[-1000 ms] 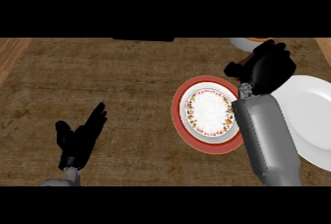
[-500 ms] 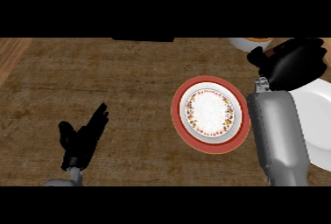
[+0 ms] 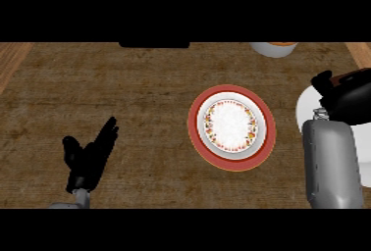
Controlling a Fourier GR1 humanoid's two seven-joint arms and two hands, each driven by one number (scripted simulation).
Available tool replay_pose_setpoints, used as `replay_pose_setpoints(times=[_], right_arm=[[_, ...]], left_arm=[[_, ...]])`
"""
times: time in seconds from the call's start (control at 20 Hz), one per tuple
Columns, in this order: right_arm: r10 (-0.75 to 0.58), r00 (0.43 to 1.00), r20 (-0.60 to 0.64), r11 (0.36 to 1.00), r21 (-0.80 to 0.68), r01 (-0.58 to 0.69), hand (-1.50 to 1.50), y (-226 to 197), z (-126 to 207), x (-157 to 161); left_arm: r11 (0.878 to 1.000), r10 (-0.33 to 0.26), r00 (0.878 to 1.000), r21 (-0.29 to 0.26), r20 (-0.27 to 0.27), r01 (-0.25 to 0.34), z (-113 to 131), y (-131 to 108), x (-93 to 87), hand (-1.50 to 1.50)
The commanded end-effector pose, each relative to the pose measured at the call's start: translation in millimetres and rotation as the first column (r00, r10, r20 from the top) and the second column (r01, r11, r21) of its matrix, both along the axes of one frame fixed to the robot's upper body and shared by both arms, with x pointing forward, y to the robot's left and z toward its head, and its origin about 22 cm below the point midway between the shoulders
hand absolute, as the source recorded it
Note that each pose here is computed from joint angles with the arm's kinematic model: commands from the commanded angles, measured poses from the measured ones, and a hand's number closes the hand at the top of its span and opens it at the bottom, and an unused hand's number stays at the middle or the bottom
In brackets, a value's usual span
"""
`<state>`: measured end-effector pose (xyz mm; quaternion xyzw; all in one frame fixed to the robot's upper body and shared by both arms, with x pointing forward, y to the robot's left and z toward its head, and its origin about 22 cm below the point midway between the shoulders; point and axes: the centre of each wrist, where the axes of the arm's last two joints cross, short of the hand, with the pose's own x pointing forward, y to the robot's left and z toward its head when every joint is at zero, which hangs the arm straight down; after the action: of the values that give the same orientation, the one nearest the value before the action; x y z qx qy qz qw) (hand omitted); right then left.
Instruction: Pick the sweet potato from the plate and place it in the plate
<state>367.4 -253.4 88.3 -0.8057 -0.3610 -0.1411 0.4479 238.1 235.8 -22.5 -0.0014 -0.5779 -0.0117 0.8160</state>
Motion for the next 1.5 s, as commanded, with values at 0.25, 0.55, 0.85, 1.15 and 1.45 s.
replay_pose_setpoints(times=[0.25, 0.55, 0.85, 1.15, 1.45], right_arm=[[-0.182, 0.960, 0.214, 0.980, 0.125, 0.158, 1.50, -80, -35, -18], [-0.188, 0.962, 0.196, 0.979, 0.111, 0.168, 1.50, -117, -68, -37], [-0.212, 0.974, -0.081, 0.865, 0.449, 0.225, -1.50, -143, -91, -38], [-0.108, 0.991, 0.075, 0.895, 0.441, 0.064, -1.50, -156, -102, -44], [-0.075, 0.947, 0.314, 0.953, 0.302, -0.025, -1.50, -162, -84, -51]], left_arm=[[1.000, 0.017, 0.999, 0.006, -0.039, -0.017, -7, 2, -5.3, 0.00], [1.000, 0.025, 0.999, -0.007, -0.036, -0.026, -6, -5, -3.1, 0.00], [1.000, 0.024, 0.998, -0.017, -0.053, -0.025, 0, 12, -0.9, 0.00], [1.000, -0.003, 1.000, -0.006, -0.029, 0.003, -1, 2, 9.8, 0.00], [1.000, 0.007, 0.999, 0.001, -0.044, -0.007, -17, -4, -6.0, 0.00]])
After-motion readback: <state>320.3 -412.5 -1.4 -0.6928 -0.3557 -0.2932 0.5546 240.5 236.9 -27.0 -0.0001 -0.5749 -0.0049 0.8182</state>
